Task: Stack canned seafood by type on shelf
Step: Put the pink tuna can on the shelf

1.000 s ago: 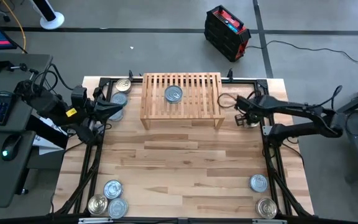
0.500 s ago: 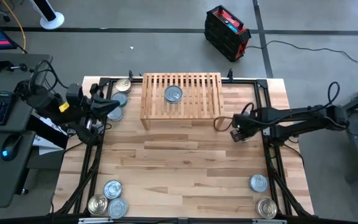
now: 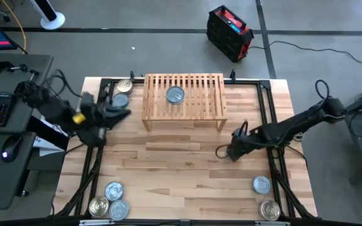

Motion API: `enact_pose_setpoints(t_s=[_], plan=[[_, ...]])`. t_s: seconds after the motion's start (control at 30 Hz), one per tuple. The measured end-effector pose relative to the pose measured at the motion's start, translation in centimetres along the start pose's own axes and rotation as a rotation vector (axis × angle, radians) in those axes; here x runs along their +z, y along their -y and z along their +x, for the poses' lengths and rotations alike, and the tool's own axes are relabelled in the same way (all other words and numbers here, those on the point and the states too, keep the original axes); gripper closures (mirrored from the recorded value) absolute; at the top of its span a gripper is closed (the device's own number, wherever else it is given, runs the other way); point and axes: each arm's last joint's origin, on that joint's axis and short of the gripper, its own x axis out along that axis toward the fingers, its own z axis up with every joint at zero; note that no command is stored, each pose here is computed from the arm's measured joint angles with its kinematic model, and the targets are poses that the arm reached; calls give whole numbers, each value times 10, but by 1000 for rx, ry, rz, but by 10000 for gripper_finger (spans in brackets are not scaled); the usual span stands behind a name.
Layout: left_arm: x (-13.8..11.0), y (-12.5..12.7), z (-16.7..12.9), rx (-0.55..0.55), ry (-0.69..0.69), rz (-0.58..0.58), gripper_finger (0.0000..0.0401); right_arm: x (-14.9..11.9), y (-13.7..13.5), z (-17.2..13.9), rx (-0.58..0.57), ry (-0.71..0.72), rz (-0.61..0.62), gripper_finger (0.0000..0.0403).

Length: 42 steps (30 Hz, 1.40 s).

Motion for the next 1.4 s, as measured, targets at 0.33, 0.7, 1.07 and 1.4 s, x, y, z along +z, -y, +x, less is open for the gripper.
enact_pose_setpoints(t_s=[0.33, 0.7, 1.07, 1.4], plan=[[-85, 30, 58, 125, -273, -118, 401, -9, -68, 39, 327, 72, -180, 403], [-207, 9, 62, 143, -393, -361, 401, 13, -158, -2, 435, 242, -503, 403], [-274, -5, 94, -13, -504, -192, 401, -36, -146, -21, 125, -13, -264, 372], [-309, 4, 176, -175, -595, 14, 401, -64, -143, 4, 40, -239, -375, 218]])
